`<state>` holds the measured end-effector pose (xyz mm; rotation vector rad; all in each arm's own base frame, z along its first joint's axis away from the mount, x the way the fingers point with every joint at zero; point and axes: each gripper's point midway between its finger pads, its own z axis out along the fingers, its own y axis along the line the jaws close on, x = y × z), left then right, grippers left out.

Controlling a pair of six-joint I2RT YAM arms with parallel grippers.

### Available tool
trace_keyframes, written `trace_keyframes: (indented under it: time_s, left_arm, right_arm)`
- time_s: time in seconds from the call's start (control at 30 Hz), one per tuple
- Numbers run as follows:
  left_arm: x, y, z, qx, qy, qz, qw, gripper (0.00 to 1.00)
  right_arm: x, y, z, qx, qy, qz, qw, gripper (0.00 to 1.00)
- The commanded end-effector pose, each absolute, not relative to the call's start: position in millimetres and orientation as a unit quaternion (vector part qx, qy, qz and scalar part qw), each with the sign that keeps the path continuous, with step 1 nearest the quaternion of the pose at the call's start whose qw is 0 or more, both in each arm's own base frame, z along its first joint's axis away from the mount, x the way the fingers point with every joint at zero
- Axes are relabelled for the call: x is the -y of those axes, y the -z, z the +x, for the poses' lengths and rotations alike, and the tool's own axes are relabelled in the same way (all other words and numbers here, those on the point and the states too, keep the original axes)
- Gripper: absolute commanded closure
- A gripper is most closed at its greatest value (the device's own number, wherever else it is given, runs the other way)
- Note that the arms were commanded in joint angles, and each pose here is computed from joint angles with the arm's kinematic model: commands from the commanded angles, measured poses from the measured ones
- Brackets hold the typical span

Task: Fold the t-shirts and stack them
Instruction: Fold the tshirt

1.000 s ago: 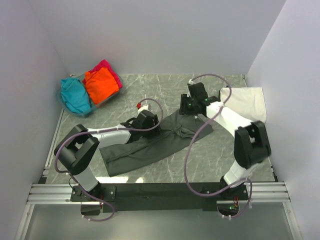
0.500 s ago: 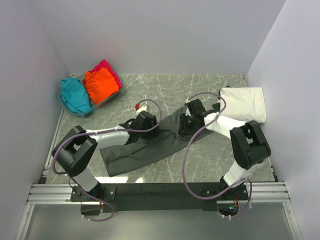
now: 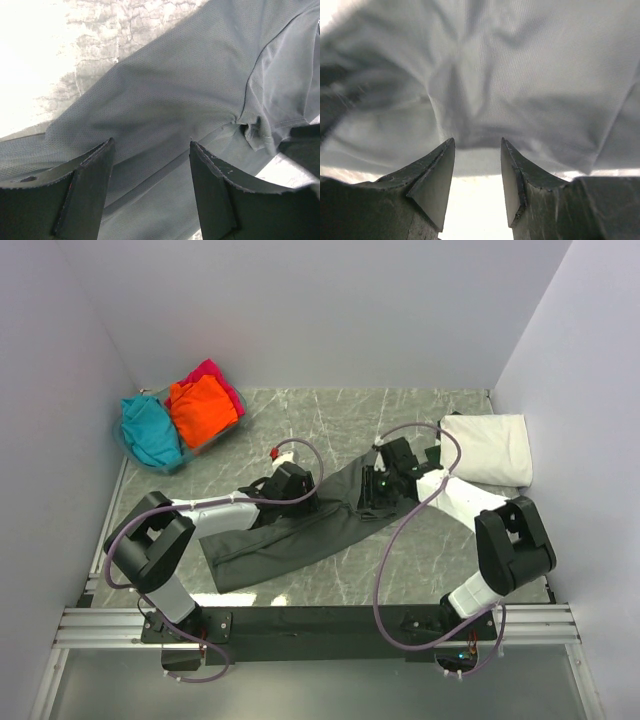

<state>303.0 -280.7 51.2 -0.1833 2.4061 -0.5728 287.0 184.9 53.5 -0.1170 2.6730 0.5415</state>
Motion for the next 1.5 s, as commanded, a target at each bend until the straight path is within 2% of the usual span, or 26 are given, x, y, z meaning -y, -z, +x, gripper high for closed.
trace_keyframes:
  time_s: [0.0, 0.17, 0.53, 0.97, 1.07, 1.27, 1.37, 1.4, 1.47]
  left_arm:
    - [277.1, -63.3, 309.8, -0.909, 0.217, -0.076, 0.348, 0.33]
    - [255.0, -60.1, 297.4, -0.913, 0.191, -0.087, 0.349, 0.32]
    - [218.3, -55.0, 264.3, -0.913, 0.179, -0.119, 0.347, 0.32]
    - [204.4, -39.4, 246.5, -0.917, 0.175, -0.139, 0.330, 0.31]
    - [201.7, -36.2, 243.7, -0.918, 0.171, -0.141, 0.327, 0.31]
    - [192.2, -27.7, 232.5, -0.922, 0.165, -0.153, 0.316, 0.31]
    - [185.9, -25.9, 226.9, -0.922, 0.162, -0.160, 0.314, 0.31]
    - [183.9, -24.3, 224.0, -0.922, 0.161, -0.161, 0.312, 0.31]
    - [181.6, -26.5, 222.0, -0.921, 0.163, -0.166, 0.314, 0.31]
  right_arm:
    - [-177.5, -88.2, 333.6, -0.946, -0.190, -0.010, 0.264, 0.51]
    - [-164.0, -102.8, 381.8, -0.943, -0.153, 0.002, 0.295, 0.51]
    - [-115.2, -74.9, 453.6, -0.951, -0.118, 0.036, 0.283, 0.51]
    - [-128.2, -42.9, 455.1, -0.953, -0.175, 0.019, 0.247, 0.51]
    - [-128.8, -33.2, 455.6, -0.957, -0.174, 0.021, 0.233, 0.54]
    - [-128.3, -29.0, 459.2, -0.961, -0.168, 0.020, 0.218, 0.68]
    - [-128.0, -27.3, 460.8, -0.963, -0.167, 0.024, 0.209, 0.87]
    - [-128.9, -30.3, 463.5, -0.963, -0.168, 0.023, 0.210, 0.97]
    - [-128.1, -27.6, 467.3, -0.964, -0.165, 0.025, 0.207, 1.00]
